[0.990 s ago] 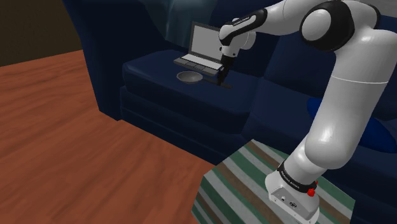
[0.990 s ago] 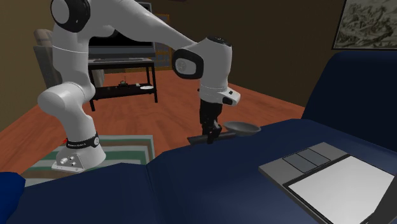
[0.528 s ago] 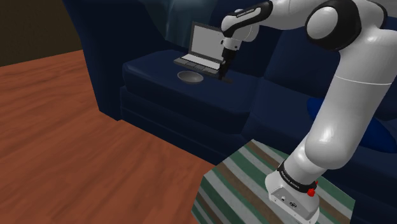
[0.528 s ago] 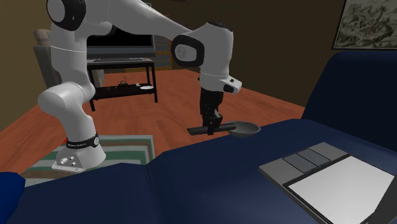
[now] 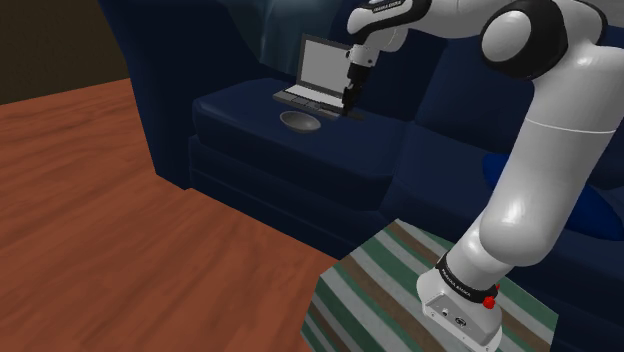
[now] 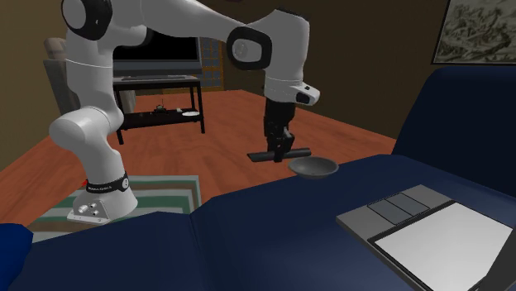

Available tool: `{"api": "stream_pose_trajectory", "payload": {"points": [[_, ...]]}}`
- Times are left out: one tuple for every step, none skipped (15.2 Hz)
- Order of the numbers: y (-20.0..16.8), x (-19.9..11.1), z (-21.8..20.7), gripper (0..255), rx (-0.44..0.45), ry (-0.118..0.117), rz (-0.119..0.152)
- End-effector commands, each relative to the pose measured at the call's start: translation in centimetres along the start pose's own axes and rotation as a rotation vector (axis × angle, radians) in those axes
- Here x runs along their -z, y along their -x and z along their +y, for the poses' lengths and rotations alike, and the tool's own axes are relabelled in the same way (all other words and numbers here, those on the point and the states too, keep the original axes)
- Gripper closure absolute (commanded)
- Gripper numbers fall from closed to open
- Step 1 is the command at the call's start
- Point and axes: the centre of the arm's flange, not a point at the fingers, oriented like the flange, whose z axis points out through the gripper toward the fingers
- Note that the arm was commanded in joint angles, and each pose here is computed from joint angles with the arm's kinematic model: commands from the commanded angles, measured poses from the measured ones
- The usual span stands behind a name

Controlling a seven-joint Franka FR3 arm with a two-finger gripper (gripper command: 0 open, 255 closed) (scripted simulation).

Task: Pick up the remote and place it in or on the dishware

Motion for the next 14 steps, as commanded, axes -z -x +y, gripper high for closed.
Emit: {"api": "stream_pose_trajectory", "payload": {"points": [[-2.3, -0.3, -0.6, 255, 0.001, 0.000, 0.000], [-3.5, -0.4, -0.9, 255, 0.001, 0.000, 0.000], [-4.8, -0.6, -1.3, 255, 0.001, 0.000, 0.000], [-6.1, -0.7, -1.6, 255, 0.001, 0.000, 0.000], [-7.4, -0.8, -1.9, 255, 0.001, 0.000, 0.000], [-8.6, -0.9, -2.2, 255, 0.001, 0.000, 0.000], [-9.9, -1.0, -2.5, 255, 0.001, 0.000, 0.000], [-11.2, -1.2, -2.9, 255, 0.001, 0.000, 0.000], [-12.4, -1.3, -3.2, 255, 0.001, 0.000, 0.000], [-13.7, -1.4, -3.5, 255, 0.001, 0.000, 0.000], [-14.7, -1.5, -3.7, 255, 0.001, 0.000, 0.000], [-14.7, -2.0, -3.7, 255, 0.001, 0.000, 0.000], [-14.7, -2.5, -3.6, 255, 0.001, 0.000, 0.000], [-14.7, -3.1, -3.5, 255, 0.001, 0.000, 0.000]]}}
